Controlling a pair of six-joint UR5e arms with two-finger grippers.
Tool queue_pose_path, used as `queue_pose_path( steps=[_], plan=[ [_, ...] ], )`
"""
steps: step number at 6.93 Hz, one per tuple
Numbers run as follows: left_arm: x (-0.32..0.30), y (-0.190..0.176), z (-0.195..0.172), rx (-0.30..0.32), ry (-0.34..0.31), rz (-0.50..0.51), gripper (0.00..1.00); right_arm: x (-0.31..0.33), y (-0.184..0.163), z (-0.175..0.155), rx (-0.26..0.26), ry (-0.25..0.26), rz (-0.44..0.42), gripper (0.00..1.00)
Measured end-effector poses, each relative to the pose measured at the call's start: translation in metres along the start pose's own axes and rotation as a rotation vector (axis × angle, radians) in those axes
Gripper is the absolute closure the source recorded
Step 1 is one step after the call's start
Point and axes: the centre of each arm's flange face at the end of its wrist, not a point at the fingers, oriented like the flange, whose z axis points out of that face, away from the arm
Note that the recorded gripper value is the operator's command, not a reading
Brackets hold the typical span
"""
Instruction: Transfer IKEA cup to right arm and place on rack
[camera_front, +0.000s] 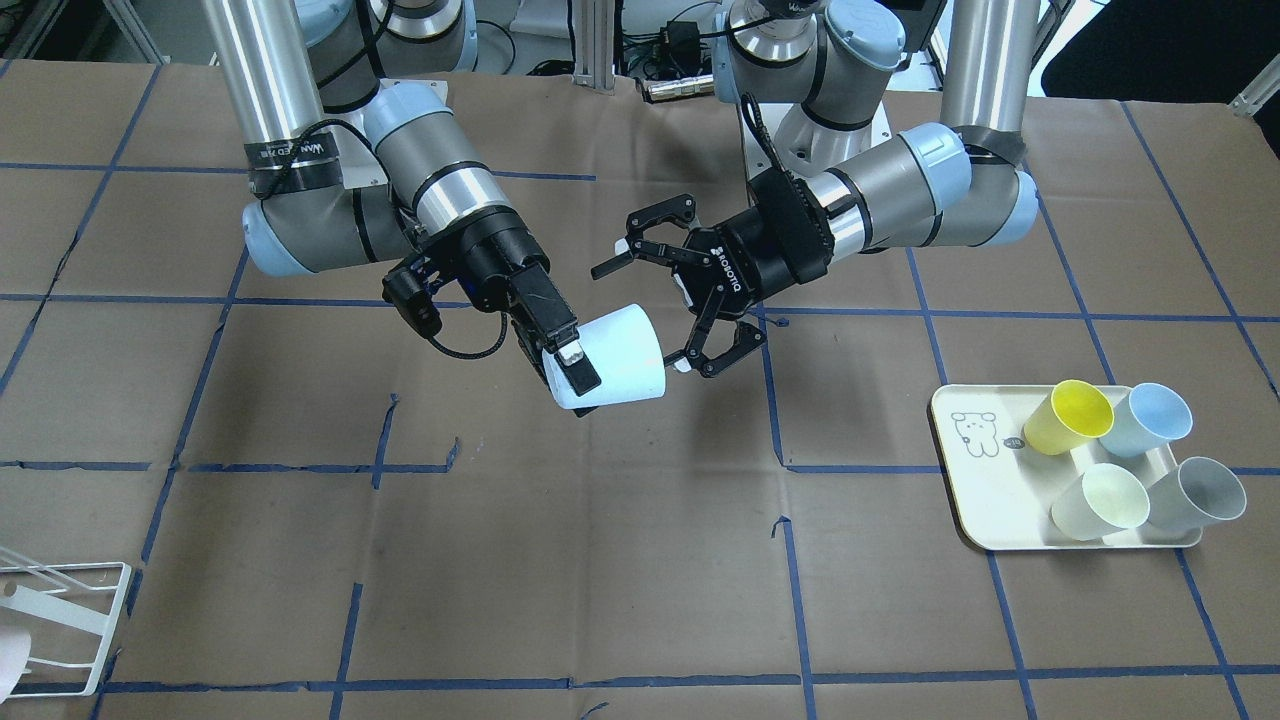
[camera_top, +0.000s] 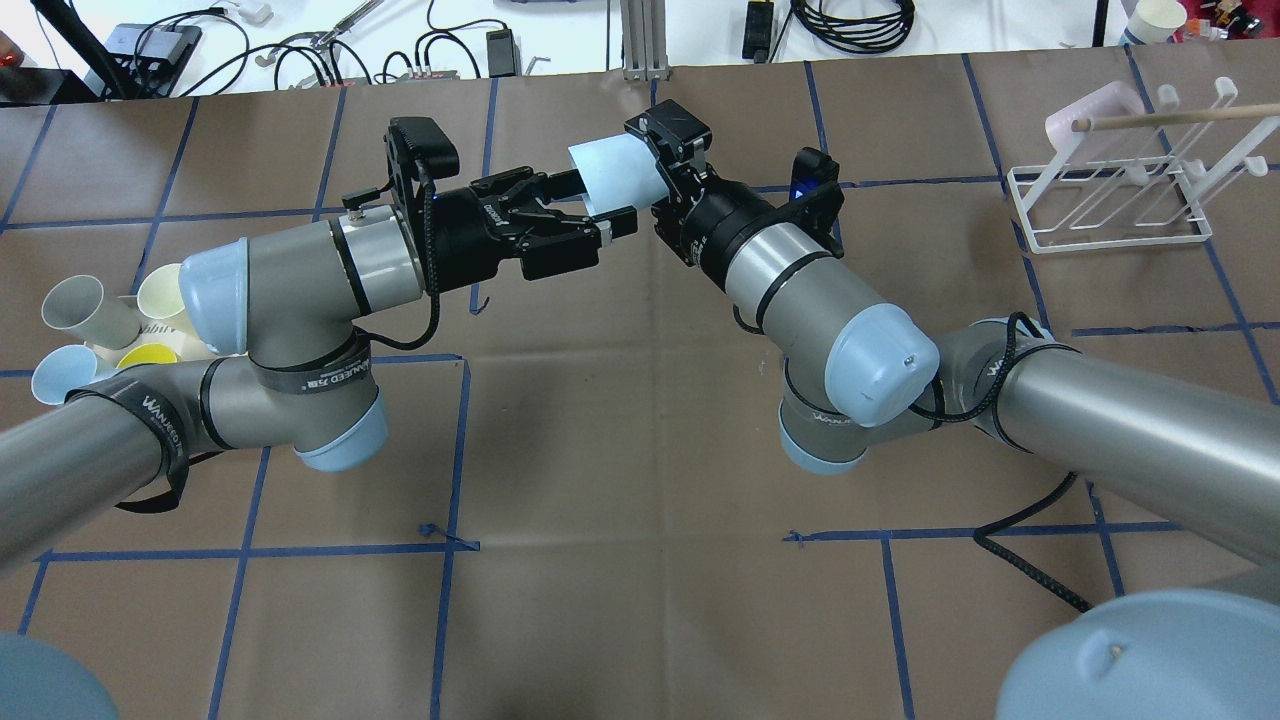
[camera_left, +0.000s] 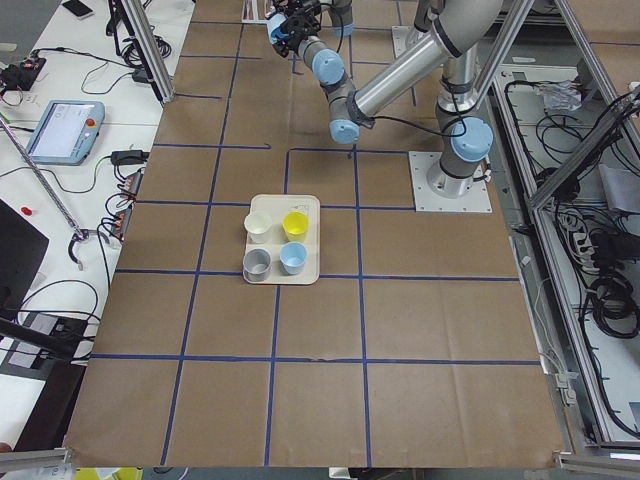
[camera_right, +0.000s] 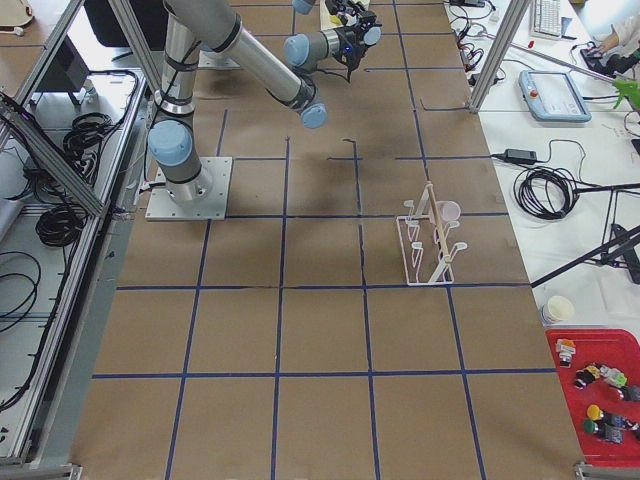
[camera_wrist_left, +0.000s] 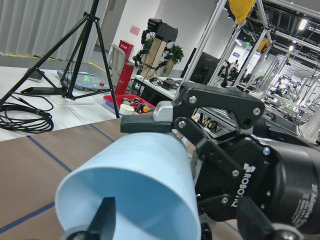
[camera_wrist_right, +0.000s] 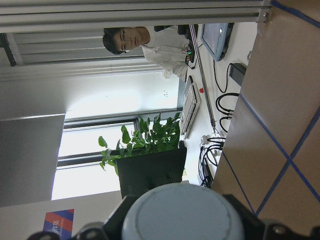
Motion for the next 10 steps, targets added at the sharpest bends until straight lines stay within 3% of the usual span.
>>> queue_pose_path(
  steps=[3,5,7,9,10],
  plan=[
    [-0.034,-0.021,-0.023,-0.016,-0.102,-0.123,0.01,-0.008,-0.014,0.002,0.022,-0.018,-0.011,0.53],
    [-0.050,-0.042,-0.045,-0.060,-0.244,-0.234,0.01,-0.015,-0.057,-0.003,0.055,-0.032,-0.039,0.57],
    [-0.068,-0.053,-0.061,-0.165,-0.494,-0.330,0.01,-0.021,-0.114,-0.017,0.078,-0.037,-0.273,0.59],
    [-0.088,-0.070,-0.078,-0.319,-0.754,-0.412,0.01,-0.022,-0.163,-0.033,0.152,-0.001,-0.677,0.62],
    [-0.090,-0.077,-0.086,-0.400,-0.835,-0.453,0.01,-0.022,-0.185,-0.042,0.192,0.033,-0.890,0.63]
  ],
)
